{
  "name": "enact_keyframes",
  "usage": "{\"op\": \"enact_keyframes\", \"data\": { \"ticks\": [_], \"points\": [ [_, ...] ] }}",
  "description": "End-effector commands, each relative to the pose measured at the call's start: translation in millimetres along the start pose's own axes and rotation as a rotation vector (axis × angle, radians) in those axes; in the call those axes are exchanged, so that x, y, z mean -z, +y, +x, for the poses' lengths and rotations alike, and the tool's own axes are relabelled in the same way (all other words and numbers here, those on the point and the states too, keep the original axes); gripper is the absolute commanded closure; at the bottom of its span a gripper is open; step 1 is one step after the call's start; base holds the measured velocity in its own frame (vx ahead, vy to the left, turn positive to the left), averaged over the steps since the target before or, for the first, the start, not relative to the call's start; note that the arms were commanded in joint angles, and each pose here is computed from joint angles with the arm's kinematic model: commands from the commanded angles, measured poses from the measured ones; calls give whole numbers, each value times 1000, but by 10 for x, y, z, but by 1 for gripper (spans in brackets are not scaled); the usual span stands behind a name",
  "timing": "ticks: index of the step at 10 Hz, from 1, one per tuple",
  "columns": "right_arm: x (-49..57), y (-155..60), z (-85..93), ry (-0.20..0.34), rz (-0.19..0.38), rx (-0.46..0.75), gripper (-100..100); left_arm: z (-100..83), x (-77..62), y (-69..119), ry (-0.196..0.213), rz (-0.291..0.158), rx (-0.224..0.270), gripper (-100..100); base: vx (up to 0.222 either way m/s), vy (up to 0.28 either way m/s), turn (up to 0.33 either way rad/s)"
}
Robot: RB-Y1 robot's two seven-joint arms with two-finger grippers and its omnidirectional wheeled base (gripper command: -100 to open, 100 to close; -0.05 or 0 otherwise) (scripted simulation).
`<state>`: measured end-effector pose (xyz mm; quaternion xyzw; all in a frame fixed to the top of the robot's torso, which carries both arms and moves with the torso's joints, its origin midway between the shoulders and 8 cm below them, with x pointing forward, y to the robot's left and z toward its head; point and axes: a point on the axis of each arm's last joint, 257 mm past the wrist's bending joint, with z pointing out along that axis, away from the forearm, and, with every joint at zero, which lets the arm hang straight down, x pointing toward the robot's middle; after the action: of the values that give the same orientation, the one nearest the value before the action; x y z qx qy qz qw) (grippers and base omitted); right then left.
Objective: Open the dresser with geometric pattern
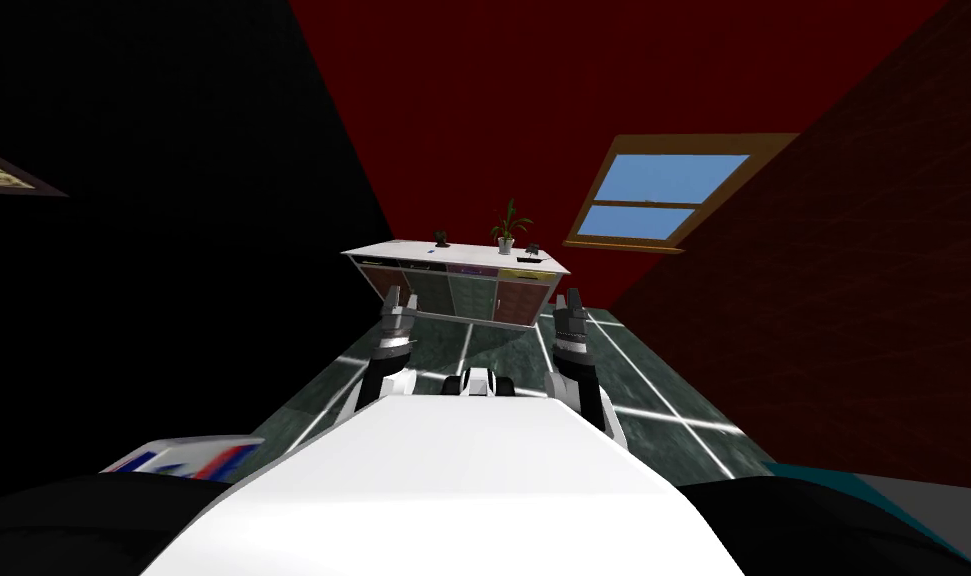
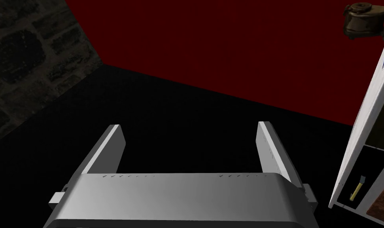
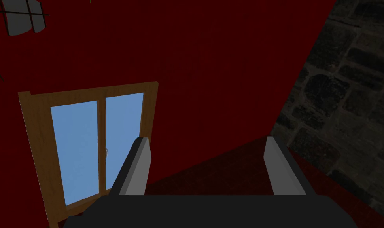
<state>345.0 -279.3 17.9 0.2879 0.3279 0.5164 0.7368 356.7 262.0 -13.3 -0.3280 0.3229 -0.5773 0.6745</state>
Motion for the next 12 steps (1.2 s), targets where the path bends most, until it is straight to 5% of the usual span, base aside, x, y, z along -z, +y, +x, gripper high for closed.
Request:
{"op": "enact_keyframes", "data": {
  "ticks": [1, 6, 12],
  "points": [
    [0, -1, 0, 0, 0, 0, 0, 83, 43, 86, 76, -5, -33, -100, 70, 2, -19],
    [1, -1, 0, 0, 0, 0, 0, 154, 190, 381, 162, -21, -69, -100, 125, 0, -25],
    [1, -1, 0, 0, 0, 0, 0, 148, 403, 756, 203, -40, -82, -100, 141, 7, -29]
  ]
}}
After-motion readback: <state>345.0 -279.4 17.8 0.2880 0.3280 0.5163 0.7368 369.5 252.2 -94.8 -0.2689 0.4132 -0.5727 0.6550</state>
